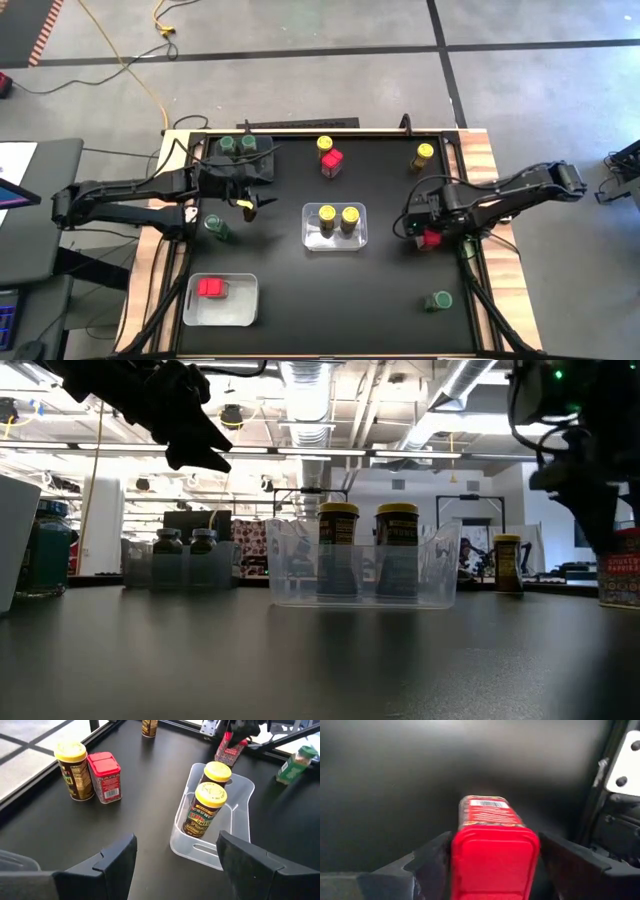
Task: Sort spices by type
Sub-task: Put the red seasoning can into the gray bin
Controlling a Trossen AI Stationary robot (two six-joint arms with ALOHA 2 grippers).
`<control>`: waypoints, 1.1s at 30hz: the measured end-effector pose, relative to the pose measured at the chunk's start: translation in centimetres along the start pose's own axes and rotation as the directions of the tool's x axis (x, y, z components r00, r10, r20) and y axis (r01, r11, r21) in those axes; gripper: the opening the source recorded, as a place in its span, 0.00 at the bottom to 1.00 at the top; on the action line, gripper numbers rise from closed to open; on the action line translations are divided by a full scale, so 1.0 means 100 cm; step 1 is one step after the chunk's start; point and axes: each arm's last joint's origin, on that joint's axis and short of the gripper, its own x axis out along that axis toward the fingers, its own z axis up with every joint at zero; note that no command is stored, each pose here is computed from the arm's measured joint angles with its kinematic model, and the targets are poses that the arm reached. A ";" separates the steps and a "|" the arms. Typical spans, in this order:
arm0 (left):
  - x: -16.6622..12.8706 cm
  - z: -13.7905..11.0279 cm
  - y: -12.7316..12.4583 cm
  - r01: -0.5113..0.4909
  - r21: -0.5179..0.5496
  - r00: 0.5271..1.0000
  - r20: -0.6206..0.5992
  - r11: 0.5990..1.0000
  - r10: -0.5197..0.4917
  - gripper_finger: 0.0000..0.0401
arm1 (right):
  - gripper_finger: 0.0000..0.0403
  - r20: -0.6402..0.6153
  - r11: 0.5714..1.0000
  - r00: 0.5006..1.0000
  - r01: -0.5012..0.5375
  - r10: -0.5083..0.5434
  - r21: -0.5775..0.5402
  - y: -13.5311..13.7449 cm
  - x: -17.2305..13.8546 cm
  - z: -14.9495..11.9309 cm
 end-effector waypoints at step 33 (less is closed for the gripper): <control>0.000 -0.001 0.000 -0.005 -0.123 1.000 -0.016 0.992 0.003 0.66 | 0.59 0.064 0.956 0.997 -0.013 0.033 -0.293 0.011 -0.039 -0.020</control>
